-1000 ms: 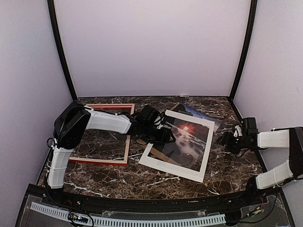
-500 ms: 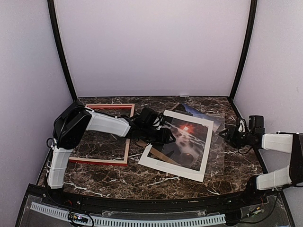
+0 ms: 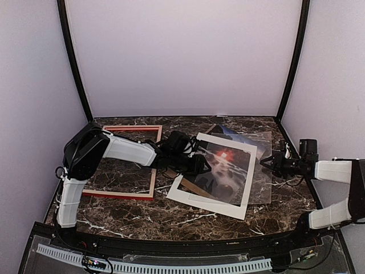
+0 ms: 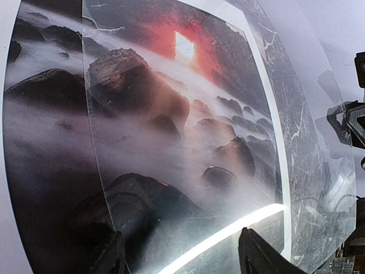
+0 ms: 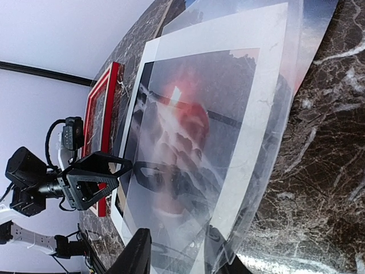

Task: Put the photo into the frame
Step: Pick up the glass panel from the mat board, then move the frame body to the center of the board.

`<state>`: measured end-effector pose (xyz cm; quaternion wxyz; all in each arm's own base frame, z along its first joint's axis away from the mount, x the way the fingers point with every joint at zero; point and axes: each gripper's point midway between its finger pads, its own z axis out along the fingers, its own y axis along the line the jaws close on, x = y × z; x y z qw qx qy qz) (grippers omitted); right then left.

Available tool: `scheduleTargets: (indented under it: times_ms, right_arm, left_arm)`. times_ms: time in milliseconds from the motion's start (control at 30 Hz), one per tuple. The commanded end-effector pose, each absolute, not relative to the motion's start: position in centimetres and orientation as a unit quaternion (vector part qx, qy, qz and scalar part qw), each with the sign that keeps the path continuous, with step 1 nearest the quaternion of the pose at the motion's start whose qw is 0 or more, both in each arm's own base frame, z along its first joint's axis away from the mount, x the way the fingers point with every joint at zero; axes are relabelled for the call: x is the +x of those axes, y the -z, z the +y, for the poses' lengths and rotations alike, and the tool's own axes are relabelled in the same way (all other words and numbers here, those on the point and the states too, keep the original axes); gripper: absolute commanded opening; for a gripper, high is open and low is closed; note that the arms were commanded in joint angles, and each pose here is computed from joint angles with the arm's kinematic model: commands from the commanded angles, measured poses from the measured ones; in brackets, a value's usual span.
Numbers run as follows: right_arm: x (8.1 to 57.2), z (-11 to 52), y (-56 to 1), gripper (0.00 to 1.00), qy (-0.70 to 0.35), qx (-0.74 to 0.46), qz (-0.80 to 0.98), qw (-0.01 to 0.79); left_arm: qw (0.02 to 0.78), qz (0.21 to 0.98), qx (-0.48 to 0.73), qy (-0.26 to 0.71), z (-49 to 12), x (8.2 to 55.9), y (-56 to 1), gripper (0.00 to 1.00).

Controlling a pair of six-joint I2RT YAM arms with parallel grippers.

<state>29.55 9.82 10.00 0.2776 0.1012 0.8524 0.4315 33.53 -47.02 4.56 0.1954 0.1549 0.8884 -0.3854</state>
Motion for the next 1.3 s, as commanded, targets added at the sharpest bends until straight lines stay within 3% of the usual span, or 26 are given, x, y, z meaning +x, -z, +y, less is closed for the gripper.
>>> scheduleTargets:
  times_ms: [0, 167, 333, 533, 667, 800, 1267]
  right_arm:
    - [30.3, 10.6, -11.2, 0.27, -0.455, 0.074, 0.841, 0.285]
    - [31.1, 10.2, -11.7, 0.0, -0.44, 0.074, 0.847, 0.29]
    - [31.5, 9.8, -13.9, 0.0, -0.423, 0.064, 0.851, 0.305]
    - [31.1, 10.4, -16.7, 0.0, -0.453, 0.063, 0.83, 0.32]
    - [31.1, 10.6, -18.8, 0.0, -0.46, 0.057, 0.82, 0.335]
    - [30.9, 10.8, -21.1, 0.0, -0.473, 0.051, 0.809, 0.346]
    - [30.5, 11.1, -22.4, 0.0, -0.476, 0.047, 0.805, 0.351]
  left_arm:
    - [0.155, 0.905, 0.164, 0.36, -45.8, 31.0, -3.1, 0.71]
    - [0.191, 0.893, 0.193, 0.358, -45.6, 31.5, -5.8, 0.72]
    - [0.255, 0.885, 0.214, 0.326, -43.4, 32.6, -11.2, 0.78]
    - [0.28, 0.917, 0.159, 0.234, -35.2, 33.6, -13.6, 0.84]
    - [0.255, 0.944, 0.099, 0.182, -28.7, 35.0, -11.6, 0.86]
    - [0.238, 0.954, 0.082, 0.161, -26.1, 35.6, -9.8, 0.87]
    - [0.155, 0.974, 0.09, 0.138, -26.7, 36.3, -2.9, 0.85]
